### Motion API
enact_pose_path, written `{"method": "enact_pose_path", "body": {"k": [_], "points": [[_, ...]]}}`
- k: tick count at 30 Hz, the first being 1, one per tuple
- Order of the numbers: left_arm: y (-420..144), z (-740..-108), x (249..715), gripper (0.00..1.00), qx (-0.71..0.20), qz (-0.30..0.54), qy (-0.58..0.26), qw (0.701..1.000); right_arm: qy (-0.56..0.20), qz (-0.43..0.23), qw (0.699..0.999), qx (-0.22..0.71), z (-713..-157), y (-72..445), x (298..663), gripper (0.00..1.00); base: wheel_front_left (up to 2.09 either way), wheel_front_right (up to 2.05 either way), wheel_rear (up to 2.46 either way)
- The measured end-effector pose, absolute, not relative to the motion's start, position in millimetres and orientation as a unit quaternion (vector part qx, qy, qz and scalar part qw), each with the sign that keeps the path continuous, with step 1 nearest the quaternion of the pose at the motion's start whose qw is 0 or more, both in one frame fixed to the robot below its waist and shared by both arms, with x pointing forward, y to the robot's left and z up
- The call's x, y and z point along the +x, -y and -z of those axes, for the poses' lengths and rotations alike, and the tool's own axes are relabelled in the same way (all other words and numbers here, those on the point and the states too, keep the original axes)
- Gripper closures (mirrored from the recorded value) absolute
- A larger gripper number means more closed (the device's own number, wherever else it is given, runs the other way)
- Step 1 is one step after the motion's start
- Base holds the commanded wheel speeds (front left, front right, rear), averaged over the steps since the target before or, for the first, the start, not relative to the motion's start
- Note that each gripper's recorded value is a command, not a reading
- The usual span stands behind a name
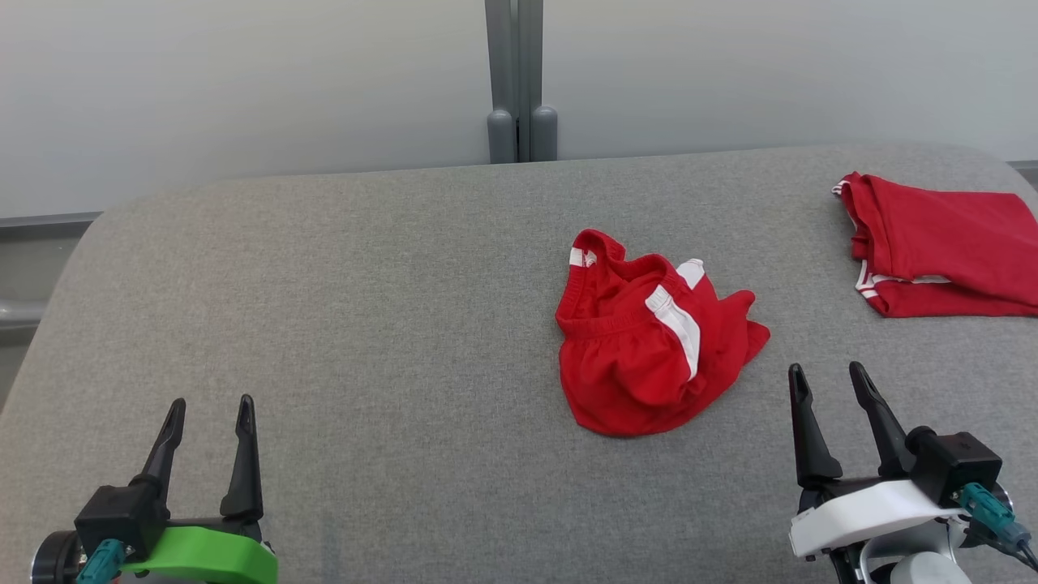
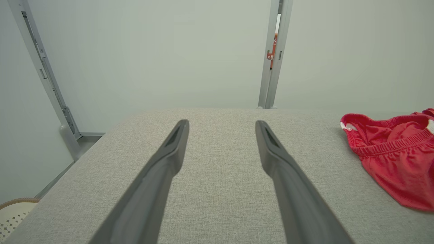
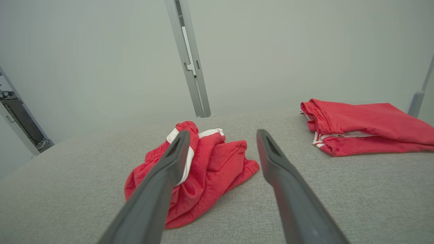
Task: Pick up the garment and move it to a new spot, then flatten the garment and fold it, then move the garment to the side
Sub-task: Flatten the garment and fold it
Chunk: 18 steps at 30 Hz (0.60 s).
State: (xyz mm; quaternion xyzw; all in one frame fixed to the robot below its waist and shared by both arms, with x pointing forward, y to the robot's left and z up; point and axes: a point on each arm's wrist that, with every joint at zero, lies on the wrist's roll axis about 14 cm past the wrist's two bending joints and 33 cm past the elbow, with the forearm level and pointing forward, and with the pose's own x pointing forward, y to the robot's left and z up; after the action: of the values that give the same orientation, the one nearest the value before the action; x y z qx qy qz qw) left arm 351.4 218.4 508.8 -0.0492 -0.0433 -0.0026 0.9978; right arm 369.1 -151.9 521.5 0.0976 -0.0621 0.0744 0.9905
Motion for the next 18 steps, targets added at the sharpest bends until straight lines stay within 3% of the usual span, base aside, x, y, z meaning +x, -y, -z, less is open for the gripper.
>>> {"method": "enact_pose_path", "body": {"k": [18], "points": [[-214.3,-506.6,353.5,0.0,-0.048,0.01,0.039,0.998,0.059,-0.072,0.991,0.099,-519.2,152.7,367.3,0.0,0.0,0.0,0.0]]}}
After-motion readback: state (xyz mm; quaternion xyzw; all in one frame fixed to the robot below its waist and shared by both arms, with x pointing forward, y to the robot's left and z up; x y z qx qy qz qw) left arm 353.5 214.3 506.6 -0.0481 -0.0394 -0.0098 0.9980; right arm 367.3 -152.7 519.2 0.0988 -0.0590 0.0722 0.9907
